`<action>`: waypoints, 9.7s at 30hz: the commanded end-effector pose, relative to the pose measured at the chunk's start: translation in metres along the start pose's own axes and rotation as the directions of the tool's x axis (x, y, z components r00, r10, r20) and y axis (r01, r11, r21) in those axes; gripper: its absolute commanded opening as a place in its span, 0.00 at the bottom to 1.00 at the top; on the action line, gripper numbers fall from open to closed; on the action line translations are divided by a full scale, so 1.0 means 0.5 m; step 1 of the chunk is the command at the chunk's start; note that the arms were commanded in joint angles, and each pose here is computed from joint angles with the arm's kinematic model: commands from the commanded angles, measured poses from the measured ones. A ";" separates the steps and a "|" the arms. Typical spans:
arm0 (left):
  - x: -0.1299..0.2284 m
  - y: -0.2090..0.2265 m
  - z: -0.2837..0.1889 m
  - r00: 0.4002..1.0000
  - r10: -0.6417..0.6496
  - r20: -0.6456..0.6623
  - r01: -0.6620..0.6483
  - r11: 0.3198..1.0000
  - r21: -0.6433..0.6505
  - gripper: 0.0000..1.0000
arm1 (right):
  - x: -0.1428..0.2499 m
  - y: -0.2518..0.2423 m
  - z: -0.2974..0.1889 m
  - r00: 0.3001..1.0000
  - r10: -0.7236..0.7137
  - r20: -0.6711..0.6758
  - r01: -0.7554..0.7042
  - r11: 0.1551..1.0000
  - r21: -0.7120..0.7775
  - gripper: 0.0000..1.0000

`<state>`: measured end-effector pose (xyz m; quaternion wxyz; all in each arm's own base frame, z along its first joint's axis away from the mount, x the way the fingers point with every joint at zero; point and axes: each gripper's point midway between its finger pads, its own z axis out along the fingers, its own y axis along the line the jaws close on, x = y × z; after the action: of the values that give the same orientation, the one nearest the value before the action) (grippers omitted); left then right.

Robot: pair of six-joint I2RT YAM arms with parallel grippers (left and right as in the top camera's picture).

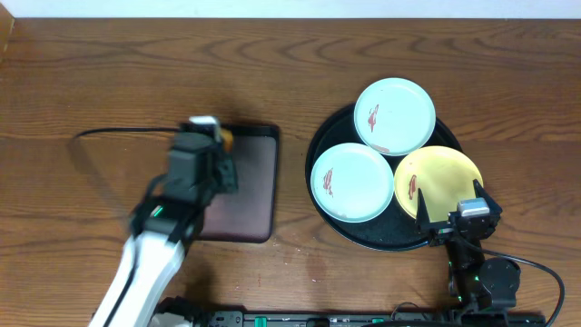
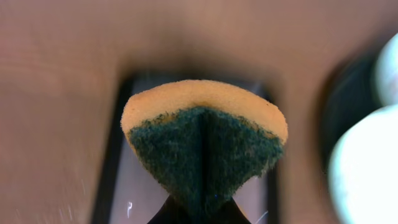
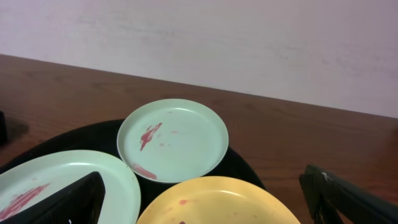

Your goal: Clean dirty plates on tray and stack at the side

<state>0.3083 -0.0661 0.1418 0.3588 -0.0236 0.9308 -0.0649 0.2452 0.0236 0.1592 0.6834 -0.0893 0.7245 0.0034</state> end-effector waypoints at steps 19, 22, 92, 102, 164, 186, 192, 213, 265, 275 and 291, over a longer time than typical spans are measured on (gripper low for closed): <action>-0.131 -0.102 -0.238 0.908 -0.413 0.065 0.370 0.866 0.337 0.07 | 0.001 0.003 0.000 1.000 -0.012 -0.001 0.012 1.000 -0.005 0.99; -0.073 -0.128 -0.157 0.919 -0.383 -0.090 0.392 0.873 0.291 0.08 | 0.001 0.003 0.000 1.000 -0.012 -0.001 0.012 1.000 -0.005 0.99; 0.210 -0.456 0.175 0.967 0.055 -0.247 0.013 0.964 0.266 0.07 | -0.086 0.077 0.151 0.659 0.184 -0.729 -0.448 0.875 -0.183 0.41; 0.209 -0.456 0.176 0.968 0.055 -0.246 0.013 0.964 0.266 0.07 | 0.109 0.141 0.204 0.438 0.103 -0.893 -0.440 0.891 -0.113 0.43; 0.180 -0.494 0.166 0.949 0.299 -0.100 -0.240 0.890 0.389 0.66 | 0.277 0.157 0.231 0.341 -0.062 -0.938 -0.227 0.963 -0.146 0.03; 0.172 -0.496 0.237 0.943 0.332 -0.013 -0.307 0.886 0.348 0.42 | 0.280 0.157 0.225 0.328 -0.064 -0.943 -0.228 0.963 -0.145 0.03; 0.131 -0.514 0.208 0.924 0.376 0.071 -0.375 0.853 0.363 0.42 | 0.280 0.157 0.225 0.328 -0.064 -0.943 -0.228 0.963 -0.145 0.03; 0.192 -0.484 0.255 0.908 0.419 -0.020 -0.390 0.861 0.328 0.42 | 0.280 0.157 0.223 0.324 -0.064 -0.944 -0.229 0.963 -0.144 0.02; 0.232 -0.456 0.279 0.947 -0.198 -0.254 0.246 0.954 0.173 0.08 | 0.281 0.157 0.222 0.321 -0.065 -0.945 -0.229 0.963 -0.144 0.01; 0.175 -0.307 0.251 0.992 -0.058 -0.112 0.046 0.993 -0.105 0.07 | 0.280 0.157 0.222 0.322 -0.065 -0.945 -0.228 0.963 -0.144 0.01; 0.156 -0.465 0.205 0.934 -0.269 -0.236 0.321 0.920 0.223 0.07 | 0.280 0.157 0.223 0.325 -0.064 -0.944 -0.229 0.963 -0.144 0.01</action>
<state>0.3295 -0.3065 0.0744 0.2974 -0.0778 0.9234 -0.2298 0.3396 0.0958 0.0064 0.1240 -0.1175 0.9823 0.0771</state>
